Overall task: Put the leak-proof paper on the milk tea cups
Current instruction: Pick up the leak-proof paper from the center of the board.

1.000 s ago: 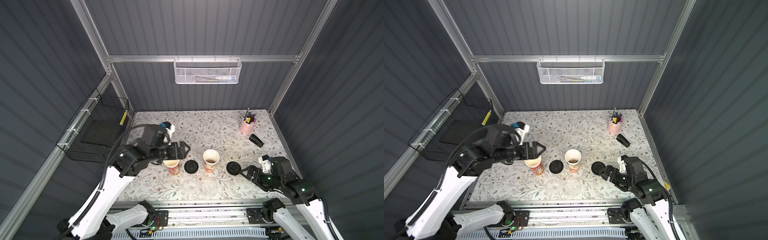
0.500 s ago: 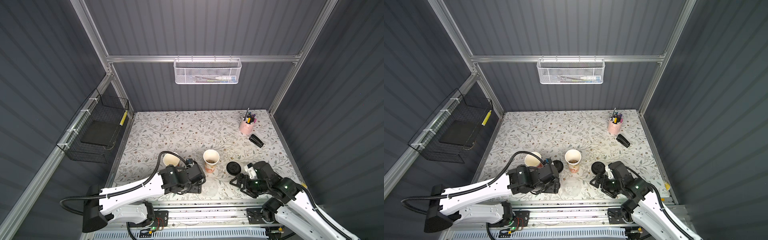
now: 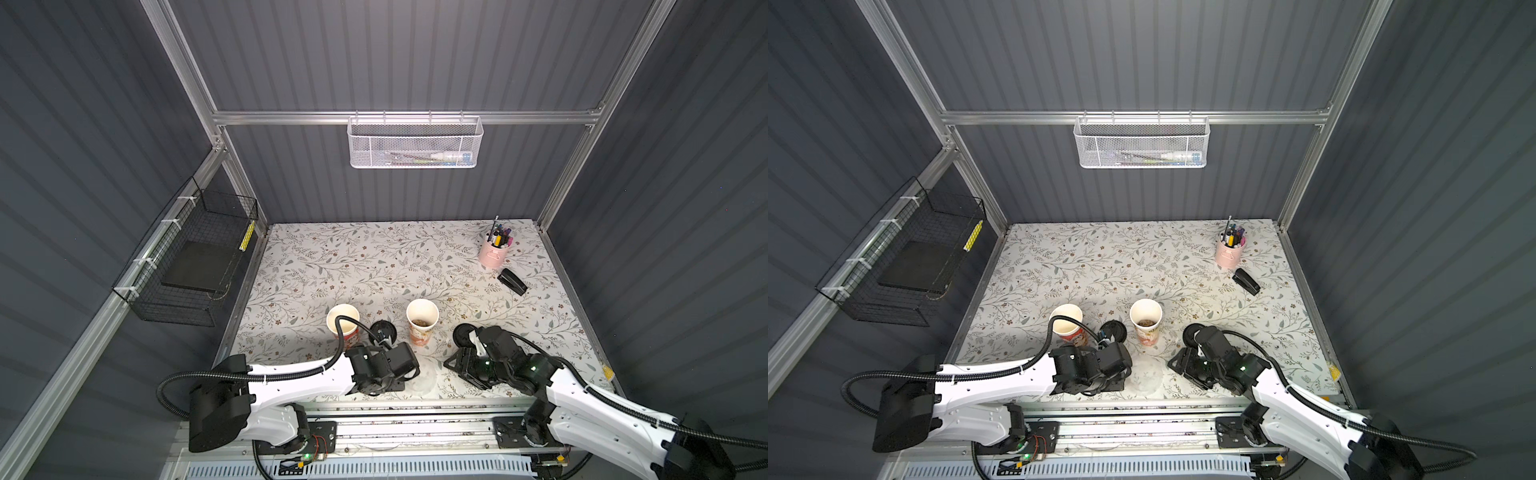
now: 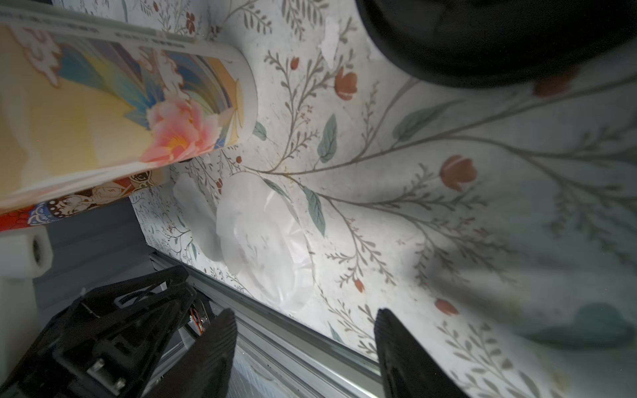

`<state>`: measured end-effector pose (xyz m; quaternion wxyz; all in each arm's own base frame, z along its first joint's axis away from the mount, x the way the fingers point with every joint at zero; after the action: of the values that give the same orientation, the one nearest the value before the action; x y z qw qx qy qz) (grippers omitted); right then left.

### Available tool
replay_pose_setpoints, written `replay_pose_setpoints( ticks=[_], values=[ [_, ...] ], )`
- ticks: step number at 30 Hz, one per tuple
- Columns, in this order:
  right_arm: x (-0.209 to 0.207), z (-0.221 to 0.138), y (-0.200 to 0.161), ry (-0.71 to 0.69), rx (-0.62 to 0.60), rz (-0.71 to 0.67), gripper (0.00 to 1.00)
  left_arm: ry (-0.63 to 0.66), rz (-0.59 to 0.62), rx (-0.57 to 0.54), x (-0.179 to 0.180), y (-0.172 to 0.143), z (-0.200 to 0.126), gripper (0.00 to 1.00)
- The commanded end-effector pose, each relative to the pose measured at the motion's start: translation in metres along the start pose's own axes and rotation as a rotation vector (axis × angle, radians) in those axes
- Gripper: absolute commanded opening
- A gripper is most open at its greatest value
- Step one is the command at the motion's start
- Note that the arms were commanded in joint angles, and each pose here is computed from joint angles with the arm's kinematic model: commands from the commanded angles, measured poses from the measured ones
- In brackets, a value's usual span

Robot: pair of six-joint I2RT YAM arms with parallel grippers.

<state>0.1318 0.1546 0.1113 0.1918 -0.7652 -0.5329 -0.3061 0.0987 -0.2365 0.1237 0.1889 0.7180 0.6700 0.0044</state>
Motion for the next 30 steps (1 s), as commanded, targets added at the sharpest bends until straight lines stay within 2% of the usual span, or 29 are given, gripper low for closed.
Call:
replay_pose_setpoints(
  ticks=[1,9,22,30],
  values=[
    [0.005,0.004,0.003,0.026,-0.025,-0.012,0.65,-0.06,-0.056,-0.017,-0.002,-0.002,0.008,0.5],
    [0.002,0.01,0.0,0.003,0.004,-0.019,0.64,-0.098,-0.081,-0.03,-0.005,-0.001,0.021,0.45],
    [-0.01,0.015,-0.005,-0.028,0.027,-0.003,0.63,-0.12,-0.104,0.049,-0.009,-0.008,0.045,0.36],
    [-0.011,0.022,-0.007,-0.045,0.063,0.002,0.63,-0.138,-0.132,0.047,-0.008,-0.009,0.051,0.26]
  ],
)
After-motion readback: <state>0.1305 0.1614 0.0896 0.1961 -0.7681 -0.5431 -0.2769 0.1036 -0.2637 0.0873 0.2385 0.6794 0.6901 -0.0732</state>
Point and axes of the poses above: each gripper's point midway between its finger pads, its own z axis out along the fingers, its own x axis along the line the jaws close on, y = z × x, the point moved 7 cm from there along -z, back along the fingers, and after that the axes turned 2 degrees about z, right-handed, at the moved point
